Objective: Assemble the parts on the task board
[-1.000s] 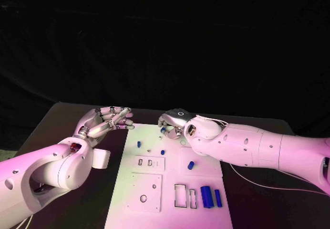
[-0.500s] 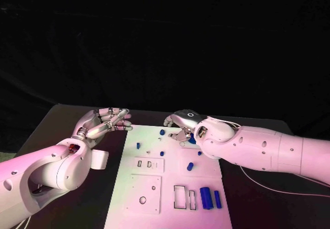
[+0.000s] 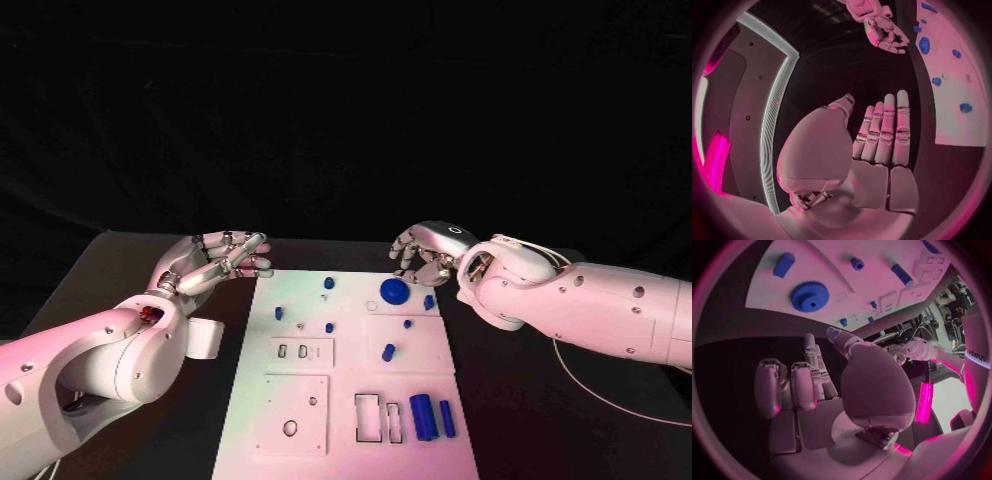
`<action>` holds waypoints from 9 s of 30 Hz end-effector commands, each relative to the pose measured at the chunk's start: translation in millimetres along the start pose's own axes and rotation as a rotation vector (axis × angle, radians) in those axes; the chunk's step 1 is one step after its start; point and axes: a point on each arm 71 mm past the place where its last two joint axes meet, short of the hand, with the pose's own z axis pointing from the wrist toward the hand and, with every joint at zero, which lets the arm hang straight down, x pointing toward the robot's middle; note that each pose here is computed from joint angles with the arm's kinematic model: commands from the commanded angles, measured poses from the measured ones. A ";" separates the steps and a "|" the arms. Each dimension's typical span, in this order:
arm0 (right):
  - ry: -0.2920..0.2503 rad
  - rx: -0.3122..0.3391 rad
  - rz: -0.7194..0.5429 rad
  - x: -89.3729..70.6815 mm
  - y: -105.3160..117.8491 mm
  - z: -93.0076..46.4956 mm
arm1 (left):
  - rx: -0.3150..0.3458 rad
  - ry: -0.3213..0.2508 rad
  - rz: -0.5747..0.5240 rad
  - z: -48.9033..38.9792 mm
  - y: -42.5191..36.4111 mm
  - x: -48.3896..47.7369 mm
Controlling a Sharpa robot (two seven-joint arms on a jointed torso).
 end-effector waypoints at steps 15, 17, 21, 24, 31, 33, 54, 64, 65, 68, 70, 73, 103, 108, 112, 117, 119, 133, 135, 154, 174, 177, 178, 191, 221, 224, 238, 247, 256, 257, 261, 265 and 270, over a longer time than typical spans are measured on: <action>0.121 0.084 0.071 20.1 -11.2 -1.0 | -0.041 0.109 0.095 8.9 6.9 14.8; 0.124 0.081 0.072 22.2 -9.6 0.6 | -0.043 0.112 0.098 9.2 7.3 15.4; 0.127 0.077 0.073 24.6 -7.1 3.0 | -0.043 0.112 0.103 9.6 7.6 15.6; 0.136 0.079 0.070 26.5 -6.7 5.0 | -0.044 0.112 0.105 9.9 7.8 15.6; 0.154 0.086 0.056 30.1 -7.4 8.1 | -0.045 0.111 0.106 9.9 7.9 15.5; 0.161 0.087 0.053 31.0 -7.7 8.7 | -0.045 0.111 0.107 9.9 8.0 15.3; 0.217 0.095 0.049 43.2 -7.6 9.9 | -0.048 0.107 0.109 9.7 8.2 13.4; 0.199 0.109 0.043 42.9 -7.7 11.7 | -0.049 0.107 0.109 9.6 8.3 12.8; 0.194 0.108 0.037 42.7 -7.3 12.0 | -0.049 0.107 0.109 9.5 8.3 12.7; 0.176 0.102 0.021 42.0 -5.8 12.7 | -0.049 0.106 0.108 9.5 8.4 12.4; 0.158 0.093 0.010 41.3 -4.1 13.0 | -0.050 0.106 0.106 9.4 8.4 12.1; 0.125 0.078 -0.006 39.8 -0.8 13.2 | -0.051 0.105 0.105 9.4 8.5 11.8; -0.039 -0.136 -0.101 44.1 81.1 20.8 | -0.065 0.092 0.088 9.3 9.8 7.4; -0.030 -0.146 -0.102 50.8 92.8 30.3 | -0.065 0.093 0.087 9.4 9.7 8.1; -0.021 -0.152 -0.107 55.7 99.1 35.6 | -0.064 0.094 0.087 9.4 9.6 8.4; -0.009 -0.159 -0.111 61.4 105.8 39.9 | -0.063 0.093 0.087 9.2 9.5 8.4; -0.005 -0.161 -0.112 63.9 108.4 41.6 | -0.062 0.091 0.087 9.2 9.4 8.3; 0.017 -0.171 -0.117 76.3 119.1 48.3 | -0.060 0.091 0.087 9.3 9.1 8.7; 0.019 -0.172 -0.117 77.6 120.0 48.8 | -0.060 0.091 0.087 9.3 9.1 8.7; 0.026 -0.162 -0.125 84.3 122.1 57.7 | -0.062 0.092 0.087 9.4 9.3 8.3; 0.090 -0.152 -0.108 88.0 117.3 56.7 | -0.064 0.089 0.088 9.4 9.6 6.5; 0.099 -0.147 -0.108 88.6 115.7 56.9 | -0.063 0.087 0.089 9.4 9.5 6.0; 0.101 -0.145 -0.109 88.7 115.1 56.9 | -0.062 0.086 0.090 9.3 9.5 5.8; 0.095 -0.140 -0.100 86.5 110.1 52.6 | -0.063 0.080 0.092 9.3 9.8 2.8; 0.033 -0.019 0.169 10.3 -10.3 -35.9 | -0.060 0.084 0.088 8.9 9.5 4.0; 0.037 -0.005 0.163 12.2 -21.2 -41.4 | -0.060 0.085 0.088 9.0 9.6 3.9; 0.068 0.042 0.150 32.8 -44.2 -53.4 | -0.062 0.080 0.090 9.1 10.1 2.0; 0.076 0.058 0.152 39.7 -45.6 -50.2 | -0.063 0.080 0.090 9.1 10.3 1.3; 0.090 0.079 0.163 48.9 -46.5 -46.7 | -0.064 0.078 0.091 9.0 10.4 0.7; 0.091 0.080 0.164 49.5 -46.7 -46.3 | -0.064 0.078 0.091 9.1 10.5 0.6; 0.095 0.086 0.165 51.7 -47.4 -44.6 | -0.065 0.077 0.091 9.2 10.6 0.2; 0.099 0.088 0.163 53.6 -47.5 -42.8 | -0.065 0.076 0.092 9.4 10.8 -0.1; 0.103 0.088 0.162 55.6 -46.9 -41.5 | -0.065 0.076 0.092 9.5 10.9 -0.4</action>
